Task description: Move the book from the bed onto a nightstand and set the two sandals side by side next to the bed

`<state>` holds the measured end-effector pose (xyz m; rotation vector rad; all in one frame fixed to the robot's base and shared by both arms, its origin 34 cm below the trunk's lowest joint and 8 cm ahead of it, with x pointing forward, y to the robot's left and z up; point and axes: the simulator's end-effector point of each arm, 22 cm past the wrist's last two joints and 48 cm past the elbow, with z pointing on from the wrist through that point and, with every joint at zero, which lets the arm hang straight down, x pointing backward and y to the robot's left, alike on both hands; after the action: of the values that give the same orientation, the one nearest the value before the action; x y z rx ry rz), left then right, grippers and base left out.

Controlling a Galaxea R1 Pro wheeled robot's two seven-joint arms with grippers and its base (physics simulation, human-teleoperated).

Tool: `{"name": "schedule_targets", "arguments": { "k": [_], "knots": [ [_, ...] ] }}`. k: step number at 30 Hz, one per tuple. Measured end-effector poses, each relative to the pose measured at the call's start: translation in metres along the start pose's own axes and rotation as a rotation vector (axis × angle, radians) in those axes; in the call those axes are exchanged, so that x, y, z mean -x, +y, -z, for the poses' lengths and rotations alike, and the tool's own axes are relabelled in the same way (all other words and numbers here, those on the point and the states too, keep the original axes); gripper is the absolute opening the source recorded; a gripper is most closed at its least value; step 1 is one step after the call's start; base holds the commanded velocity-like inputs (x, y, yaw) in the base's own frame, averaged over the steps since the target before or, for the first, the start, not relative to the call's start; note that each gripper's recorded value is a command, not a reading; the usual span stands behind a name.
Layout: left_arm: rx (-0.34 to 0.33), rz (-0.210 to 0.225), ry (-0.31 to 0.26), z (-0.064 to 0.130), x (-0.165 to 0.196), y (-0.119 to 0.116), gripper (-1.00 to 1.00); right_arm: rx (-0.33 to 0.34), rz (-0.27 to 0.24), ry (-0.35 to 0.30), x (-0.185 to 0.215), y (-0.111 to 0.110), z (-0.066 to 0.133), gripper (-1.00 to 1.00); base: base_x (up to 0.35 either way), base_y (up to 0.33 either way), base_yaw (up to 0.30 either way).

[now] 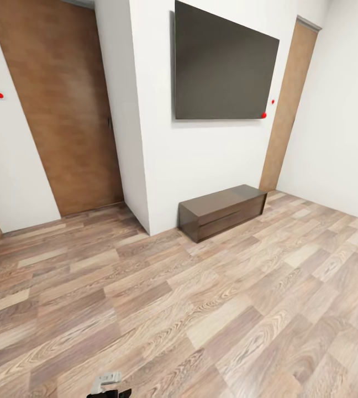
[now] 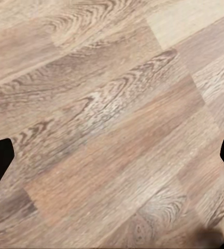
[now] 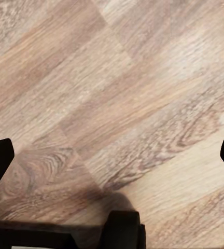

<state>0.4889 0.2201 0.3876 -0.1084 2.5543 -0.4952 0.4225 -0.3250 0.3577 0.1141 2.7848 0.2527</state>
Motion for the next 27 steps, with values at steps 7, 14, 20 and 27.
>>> {"name": "schedule_targets", "arguments": {
  "k": [7, 14, 20, 27],
  "knots": [
    [0.0, 0.001, 0.0, 0.0, 0.0001, 0.0, 1.0, 0.002, -0.006, -0.003, 0.0008, 0.0, 0.0002, 1.0, 0.332, 0.0, 0.0],
    [0.0, 0.001, -0.001, 0.0001, 0.0002, 0.0003, 1.0, 0.001, -0.008, -0.002, 0.0007, -0.0005, 0.0003, 1.0, 0.333, 0.0, -0.039],
    [0.001, 0.001, 0.0, 0.0001, 0.0002, 0.0004, 1.0, 0.001, -0.008, -0.003, 0.0007, -0.0006, 0.0003, 1.0, 0.333, 0.0, -0.243],
    [0.0, 0.001, 0.0, 0.0, 0.0002, 0.0001, 1.0, 0.002, -0.008, -0.002, 0.0004, -0.0005, 0.0003, 1.0, 0.333, 0.0, -0.279]
  ]
}}
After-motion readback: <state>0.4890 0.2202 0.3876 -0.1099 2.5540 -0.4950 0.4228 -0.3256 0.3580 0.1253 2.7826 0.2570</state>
